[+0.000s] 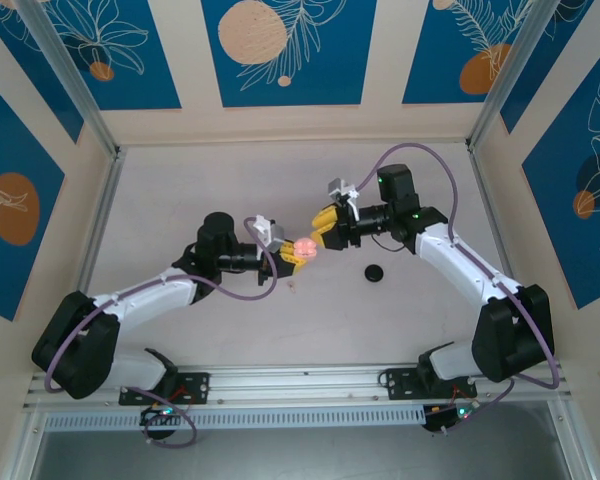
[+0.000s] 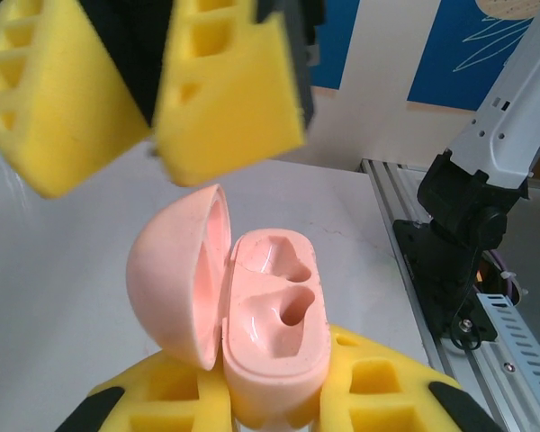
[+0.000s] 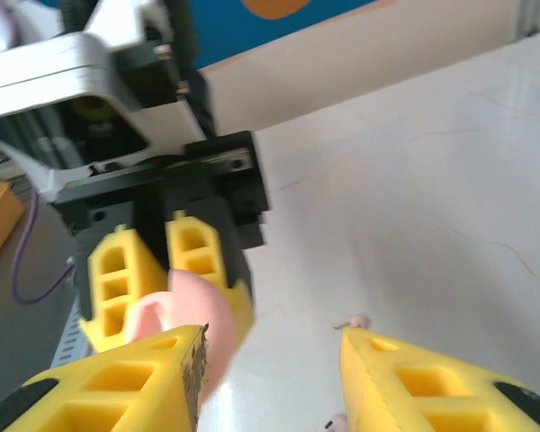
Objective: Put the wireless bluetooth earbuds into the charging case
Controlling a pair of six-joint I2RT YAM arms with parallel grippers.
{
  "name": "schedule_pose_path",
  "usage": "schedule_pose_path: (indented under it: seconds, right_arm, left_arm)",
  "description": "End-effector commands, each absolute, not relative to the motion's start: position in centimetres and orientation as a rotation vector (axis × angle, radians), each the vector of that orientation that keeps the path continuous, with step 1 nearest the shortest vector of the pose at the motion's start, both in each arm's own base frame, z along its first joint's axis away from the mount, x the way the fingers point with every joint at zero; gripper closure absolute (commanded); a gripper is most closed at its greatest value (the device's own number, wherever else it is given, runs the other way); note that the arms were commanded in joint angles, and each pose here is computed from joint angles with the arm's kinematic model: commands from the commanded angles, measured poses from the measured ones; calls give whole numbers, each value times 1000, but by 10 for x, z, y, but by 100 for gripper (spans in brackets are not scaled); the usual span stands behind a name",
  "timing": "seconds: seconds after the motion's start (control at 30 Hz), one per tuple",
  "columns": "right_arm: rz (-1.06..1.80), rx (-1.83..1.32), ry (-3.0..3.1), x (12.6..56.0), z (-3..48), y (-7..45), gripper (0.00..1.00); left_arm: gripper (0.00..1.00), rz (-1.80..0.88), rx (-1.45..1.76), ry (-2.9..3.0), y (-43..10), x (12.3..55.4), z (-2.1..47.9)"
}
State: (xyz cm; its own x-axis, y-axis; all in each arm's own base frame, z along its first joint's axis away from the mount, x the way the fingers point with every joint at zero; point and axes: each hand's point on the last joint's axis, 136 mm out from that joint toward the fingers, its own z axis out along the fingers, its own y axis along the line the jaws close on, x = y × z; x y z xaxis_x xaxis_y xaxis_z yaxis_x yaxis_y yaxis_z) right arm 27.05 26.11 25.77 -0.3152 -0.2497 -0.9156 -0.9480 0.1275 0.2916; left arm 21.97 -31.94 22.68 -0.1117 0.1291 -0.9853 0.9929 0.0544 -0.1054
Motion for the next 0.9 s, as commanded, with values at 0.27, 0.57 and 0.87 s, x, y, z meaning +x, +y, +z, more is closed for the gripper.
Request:
schedule_pose_path:
  seconds: [0.27, 0.57, 0.87]
  right_arm:
    - [1177, -921, 1956, 297, 260, 249, 58]
    - [1000, -717, 2461, 299, 206, 246, 62]
    - [917, -268, 2835, 299, 156, 284, 58]
  left_arm:
    - [84, -1086, 1063, 1540, -298, 246, 211]
    - [84, -887, 744, 1822, -238, 284, 174]
    - [85, -615, 363, 2063, -158, 312, 149]
